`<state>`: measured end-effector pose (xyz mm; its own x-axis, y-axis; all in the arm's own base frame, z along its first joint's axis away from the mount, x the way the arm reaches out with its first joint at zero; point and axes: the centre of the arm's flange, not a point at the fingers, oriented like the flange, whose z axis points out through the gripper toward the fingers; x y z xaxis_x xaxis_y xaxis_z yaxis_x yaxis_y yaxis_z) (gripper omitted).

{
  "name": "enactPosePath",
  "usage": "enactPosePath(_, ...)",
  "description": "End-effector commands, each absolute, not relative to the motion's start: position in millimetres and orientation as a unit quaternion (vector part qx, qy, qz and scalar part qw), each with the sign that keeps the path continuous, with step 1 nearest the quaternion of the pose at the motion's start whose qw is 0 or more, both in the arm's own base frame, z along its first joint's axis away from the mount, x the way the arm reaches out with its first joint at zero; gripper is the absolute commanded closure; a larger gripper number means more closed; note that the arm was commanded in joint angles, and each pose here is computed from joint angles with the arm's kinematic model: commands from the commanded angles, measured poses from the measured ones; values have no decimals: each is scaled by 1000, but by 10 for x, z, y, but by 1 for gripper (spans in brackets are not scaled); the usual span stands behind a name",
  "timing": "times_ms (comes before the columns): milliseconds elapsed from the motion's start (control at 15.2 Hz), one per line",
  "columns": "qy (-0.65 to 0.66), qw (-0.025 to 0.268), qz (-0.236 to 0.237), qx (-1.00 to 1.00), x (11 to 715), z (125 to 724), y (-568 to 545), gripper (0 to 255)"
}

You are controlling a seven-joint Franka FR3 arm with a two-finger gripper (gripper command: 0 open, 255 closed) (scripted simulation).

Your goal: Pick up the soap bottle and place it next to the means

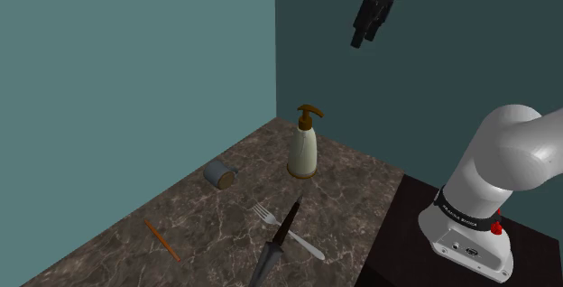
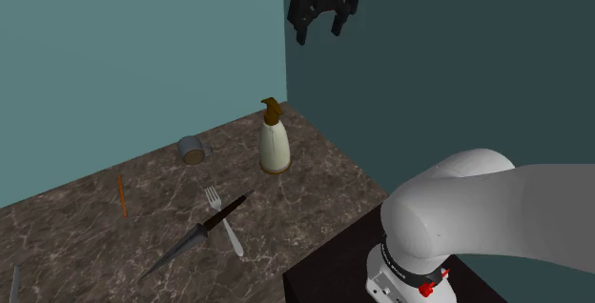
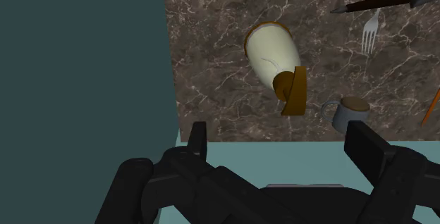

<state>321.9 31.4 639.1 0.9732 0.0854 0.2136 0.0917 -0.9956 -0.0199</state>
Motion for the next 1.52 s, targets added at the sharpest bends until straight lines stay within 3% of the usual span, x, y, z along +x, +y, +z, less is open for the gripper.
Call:
enactPosePath(0, -45, 15, -107, -993, 3219, 6391, 314, 0)
enactPosePath(990, -51, 1, -61, -997, 3959, 4701, 1144, 0)
enactPosePath(1452, -51, 1, -60, -997, 4018, 4332, 1172, 0)
